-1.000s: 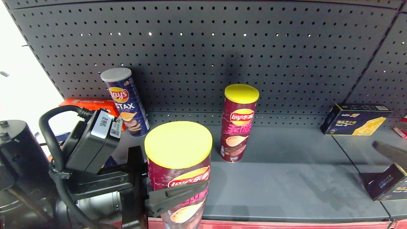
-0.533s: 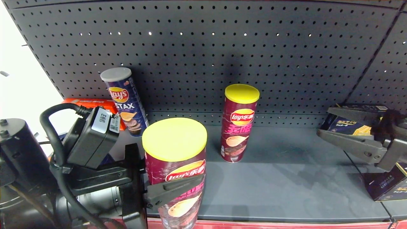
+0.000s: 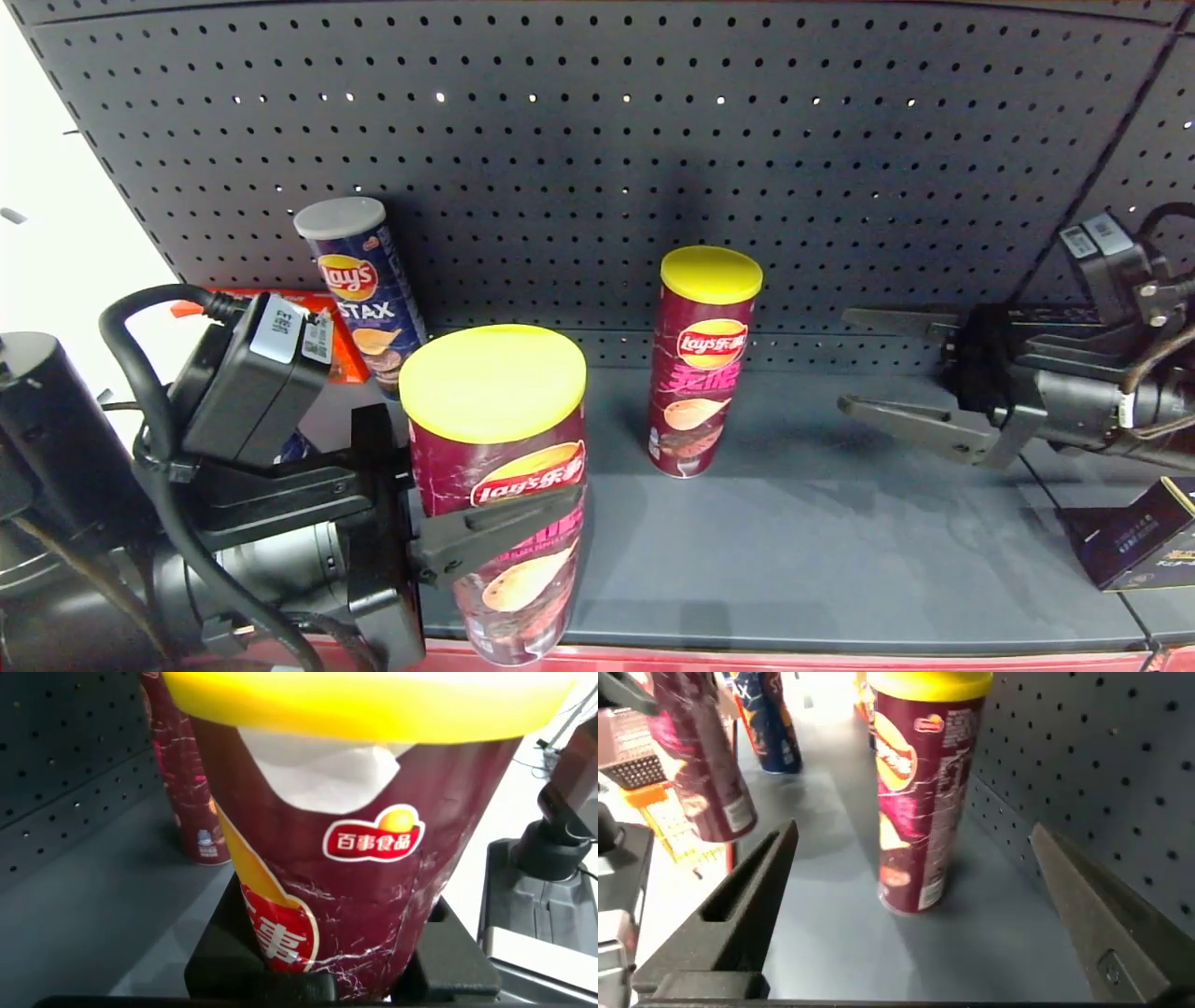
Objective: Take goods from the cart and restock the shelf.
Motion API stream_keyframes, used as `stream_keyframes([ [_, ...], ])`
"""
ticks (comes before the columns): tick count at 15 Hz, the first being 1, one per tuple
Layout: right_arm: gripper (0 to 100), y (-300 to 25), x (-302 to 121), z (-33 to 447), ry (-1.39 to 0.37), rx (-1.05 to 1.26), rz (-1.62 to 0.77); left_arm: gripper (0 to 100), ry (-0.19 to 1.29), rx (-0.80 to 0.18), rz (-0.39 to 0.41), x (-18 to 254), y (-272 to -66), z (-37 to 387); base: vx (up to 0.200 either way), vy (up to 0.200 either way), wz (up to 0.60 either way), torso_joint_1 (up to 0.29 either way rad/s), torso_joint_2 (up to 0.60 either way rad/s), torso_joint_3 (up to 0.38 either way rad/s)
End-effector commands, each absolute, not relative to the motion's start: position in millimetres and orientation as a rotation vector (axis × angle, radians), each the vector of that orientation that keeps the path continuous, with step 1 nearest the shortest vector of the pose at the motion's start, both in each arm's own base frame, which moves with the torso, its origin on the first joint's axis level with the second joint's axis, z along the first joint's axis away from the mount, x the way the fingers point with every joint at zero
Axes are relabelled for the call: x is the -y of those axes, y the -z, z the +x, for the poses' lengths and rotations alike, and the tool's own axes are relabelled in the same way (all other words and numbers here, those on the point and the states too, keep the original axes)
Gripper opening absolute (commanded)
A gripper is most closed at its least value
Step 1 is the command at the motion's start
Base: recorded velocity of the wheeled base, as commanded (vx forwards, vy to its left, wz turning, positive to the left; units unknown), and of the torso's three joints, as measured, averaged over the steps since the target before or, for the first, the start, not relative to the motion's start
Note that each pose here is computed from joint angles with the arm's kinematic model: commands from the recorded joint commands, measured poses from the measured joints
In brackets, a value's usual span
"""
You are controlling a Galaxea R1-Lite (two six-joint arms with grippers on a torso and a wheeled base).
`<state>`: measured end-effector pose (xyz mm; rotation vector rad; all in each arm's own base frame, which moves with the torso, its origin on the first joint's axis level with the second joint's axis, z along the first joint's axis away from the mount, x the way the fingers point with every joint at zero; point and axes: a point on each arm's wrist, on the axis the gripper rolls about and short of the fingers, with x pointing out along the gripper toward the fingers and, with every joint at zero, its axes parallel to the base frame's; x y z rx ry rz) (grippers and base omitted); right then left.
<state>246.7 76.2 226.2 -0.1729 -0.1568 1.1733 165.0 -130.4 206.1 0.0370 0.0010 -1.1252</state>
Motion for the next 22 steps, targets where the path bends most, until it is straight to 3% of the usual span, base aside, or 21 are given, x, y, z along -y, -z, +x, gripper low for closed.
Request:
stream_keyframes([
  [1,100,-214,-85,274,-1.195,0.122,-0.162,0,1.122,0.005,0.036,129,-207,165,0.000,0.000,0.00,0.000,0.00,0.000],
  [22,100,-160,-155,333,-1.347,0.028,-0.128,0,1.092,0.009,0.036,126,-209,168,0.000,0.000,0.00,0.000,0.00,0.000],
])
